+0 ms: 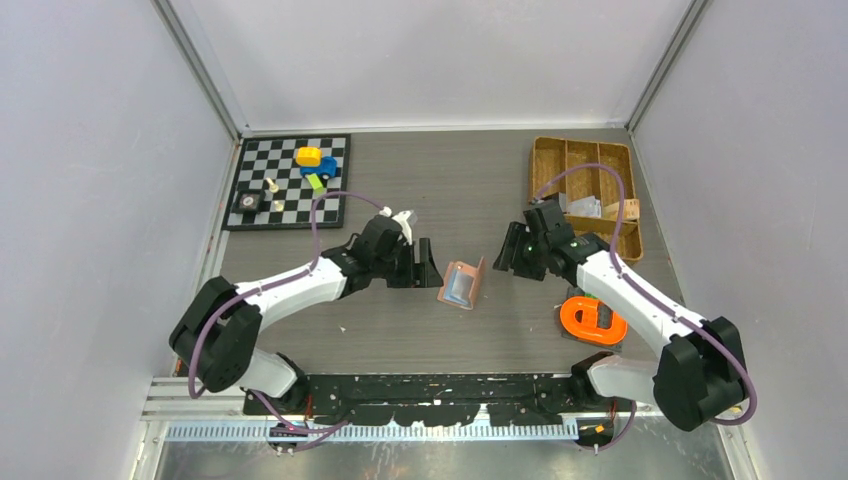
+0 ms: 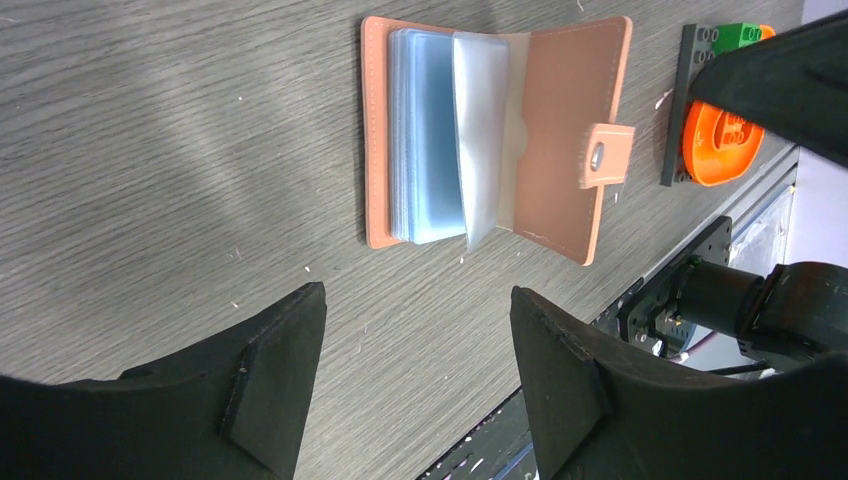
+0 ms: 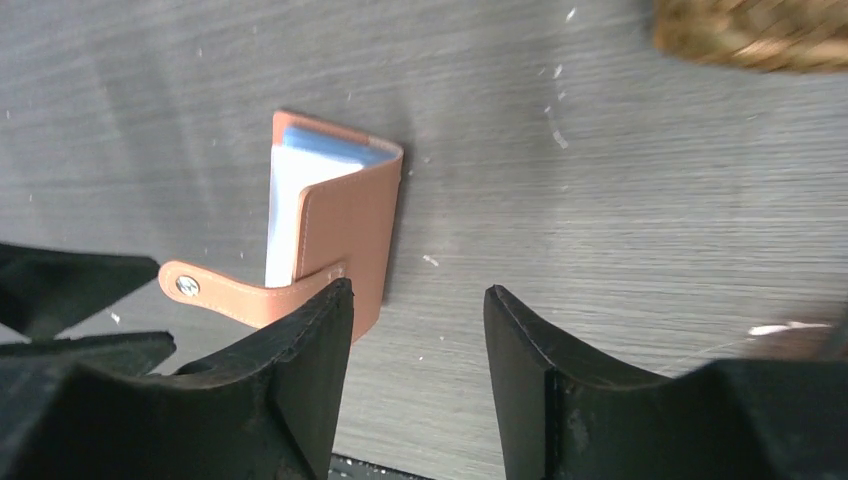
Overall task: Put the credit cards into the card holder
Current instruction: Close the card holder at the center of the board.
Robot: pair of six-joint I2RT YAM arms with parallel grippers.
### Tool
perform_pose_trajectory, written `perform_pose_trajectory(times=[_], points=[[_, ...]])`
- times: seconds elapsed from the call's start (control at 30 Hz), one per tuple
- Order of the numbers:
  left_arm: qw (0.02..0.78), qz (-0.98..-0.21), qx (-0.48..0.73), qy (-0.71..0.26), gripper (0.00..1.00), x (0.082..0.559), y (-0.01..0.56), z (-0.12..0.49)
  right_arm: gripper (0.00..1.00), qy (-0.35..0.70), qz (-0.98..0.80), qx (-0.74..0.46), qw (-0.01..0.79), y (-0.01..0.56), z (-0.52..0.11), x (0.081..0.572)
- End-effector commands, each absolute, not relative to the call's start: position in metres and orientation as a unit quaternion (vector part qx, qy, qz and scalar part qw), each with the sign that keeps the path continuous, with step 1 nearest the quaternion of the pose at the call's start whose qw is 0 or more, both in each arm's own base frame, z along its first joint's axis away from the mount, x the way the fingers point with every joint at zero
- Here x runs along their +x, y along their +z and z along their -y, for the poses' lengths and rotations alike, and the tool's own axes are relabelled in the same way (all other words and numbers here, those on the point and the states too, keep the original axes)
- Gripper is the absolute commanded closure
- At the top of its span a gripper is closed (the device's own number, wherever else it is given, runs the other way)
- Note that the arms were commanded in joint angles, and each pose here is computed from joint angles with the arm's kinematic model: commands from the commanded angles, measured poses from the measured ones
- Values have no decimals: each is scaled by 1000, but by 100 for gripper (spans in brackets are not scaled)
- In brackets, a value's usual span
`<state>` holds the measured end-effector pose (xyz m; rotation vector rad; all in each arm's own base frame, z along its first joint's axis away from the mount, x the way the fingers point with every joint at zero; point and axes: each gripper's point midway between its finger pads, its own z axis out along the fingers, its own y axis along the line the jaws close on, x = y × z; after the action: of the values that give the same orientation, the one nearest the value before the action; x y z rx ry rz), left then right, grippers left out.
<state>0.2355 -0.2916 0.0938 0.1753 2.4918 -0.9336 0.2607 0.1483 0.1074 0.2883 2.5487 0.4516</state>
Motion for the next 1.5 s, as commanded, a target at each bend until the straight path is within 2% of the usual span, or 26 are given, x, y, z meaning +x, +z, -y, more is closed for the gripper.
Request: perform_pose_trajectory(times=[0.0, 0.3, 0.57, 0.8, 0.87, 1.2, 1.47], points=[[265, -891, 73, -362, 30, 248, 113, 306, 45, 251, -933, 100, 236, 101, -183, 254], [285, -881, 74, -371, 28, 242, 119, 306, 42, 267, -937, 68, 214, 74, -227, 266], [251, -899, 95, -345, 25, 248, 90, 314, 41, 269, -942, 70, 187, 49, -241, 267], [225, -902, 108, -352, 29, 254, 65, 330, 42, 265, -945, 75, 179, 38, -236, 260], [218, -902, 111, -355, 33, 255, 56, 334, 42, 276, -941, 82, 178, 37, -236, 259], [176, -926, 101, -318, 69, 245, 13, 322, 42, 357, -907, 131, 181, 28, -228, 254], [150, -931, 80, -323, 76, 230, -7, 316, 42, 398, -892, 125, 176, 10, -236, 249]])
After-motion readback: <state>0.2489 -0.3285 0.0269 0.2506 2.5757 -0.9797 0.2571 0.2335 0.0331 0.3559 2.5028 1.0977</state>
